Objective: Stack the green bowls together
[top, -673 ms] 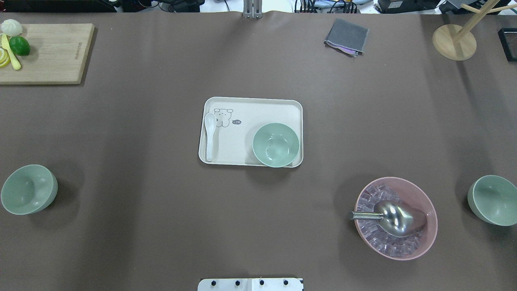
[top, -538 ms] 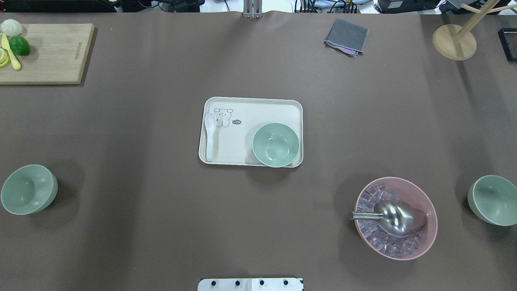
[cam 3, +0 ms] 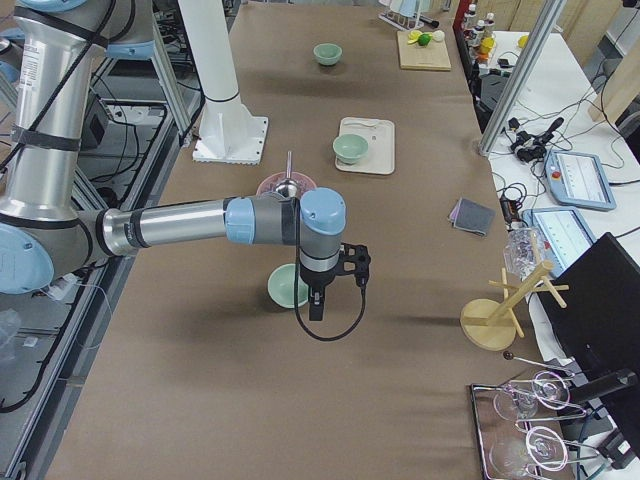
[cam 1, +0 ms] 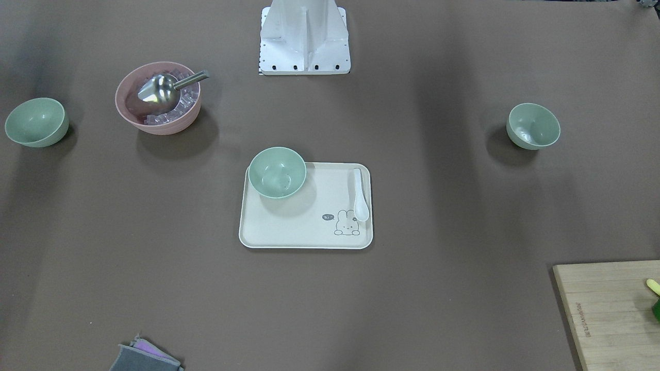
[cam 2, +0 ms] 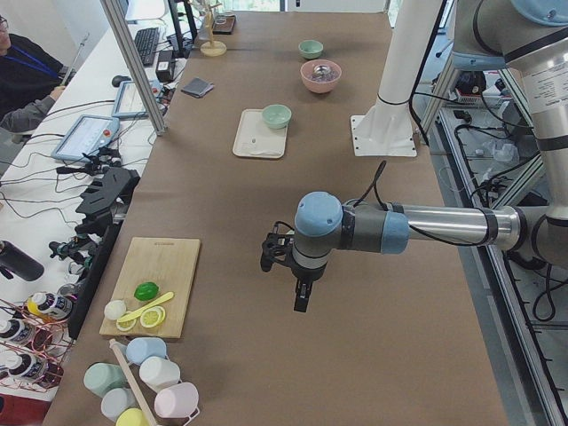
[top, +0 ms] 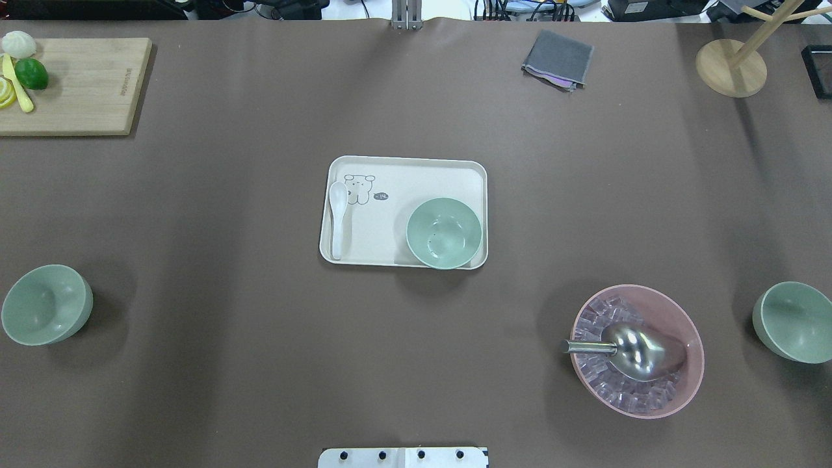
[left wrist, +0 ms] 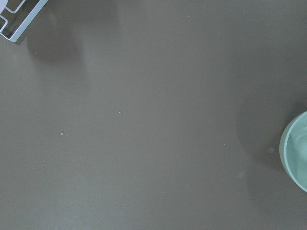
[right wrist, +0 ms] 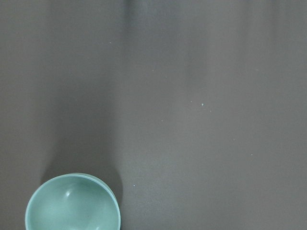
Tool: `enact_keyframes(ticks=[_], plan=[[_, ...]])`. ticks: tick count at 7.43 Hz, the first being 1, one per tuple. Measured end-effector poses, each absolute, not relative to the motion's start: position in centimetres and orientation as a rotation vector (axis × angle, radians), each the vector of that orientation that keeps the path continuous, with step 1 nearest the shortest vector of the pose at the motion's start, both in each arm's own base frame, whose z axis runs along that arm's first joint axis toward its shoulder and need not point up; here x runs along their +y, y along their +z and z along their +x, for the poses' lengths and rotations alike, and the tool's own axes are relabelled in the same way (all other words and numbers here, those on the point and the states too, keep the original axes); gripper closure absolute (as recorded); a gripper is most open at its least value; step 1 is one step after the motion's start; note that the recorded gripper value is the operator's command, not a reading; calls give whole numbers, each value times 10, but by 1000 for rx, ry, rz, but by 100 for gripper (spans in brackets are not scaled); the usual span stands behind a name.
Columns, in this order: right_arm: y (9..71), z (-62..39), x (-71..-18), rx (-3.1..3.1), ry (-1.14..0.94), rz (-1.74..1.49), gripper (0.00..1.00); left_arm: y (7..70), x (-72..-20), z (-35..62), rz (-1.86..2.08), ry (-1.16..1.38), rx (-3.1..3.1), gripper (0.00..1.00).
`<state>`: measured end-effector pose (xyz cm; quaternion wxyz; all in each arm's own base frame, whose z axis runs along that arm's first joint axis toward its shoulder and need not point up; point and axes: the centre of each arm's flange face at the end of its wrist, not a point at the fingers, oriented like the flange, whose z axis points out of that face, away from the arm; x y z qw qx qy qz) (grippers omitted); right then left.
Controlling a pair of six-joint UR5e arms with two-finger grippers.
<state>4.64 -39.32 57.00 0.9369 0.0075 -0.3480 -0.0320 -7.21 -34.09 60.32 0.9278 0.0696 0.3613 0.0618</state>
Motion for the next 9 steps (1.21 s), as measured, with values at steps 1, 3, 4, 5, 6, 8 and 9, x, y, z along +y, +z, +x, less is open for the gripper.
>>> enact_keyframes(ticks=[1, 3, 4, 5, 6, 8, 9], plan=[[555, 47, -397, -708, -77, 48, 0, 597, -344, -72, 181, 141, 737, 2], [527, 48, -410, -707, -91, 110, 0, 582, -351, -73, 318, 190, 725, 2], [512, 49, -416, -706, -97, 148, 0, 575, -355, -73, 394, 218, 718, 2], [501, 51, -422, -705, -103, 182, 0, 567, -361, -73, 453, 240, 713, 2], [496, 51, -426, -705, -110, 212, 0, 557, -376, -73, 505, 259, 710, 2], [499, 52, -429, -701, -118, 236, 0, 543, -417, -71, 548, 245, 749, 2], [504, 52, -428, -695, -116, 233, 0, 534, -433, -69, 541, 180, 784, 2]])
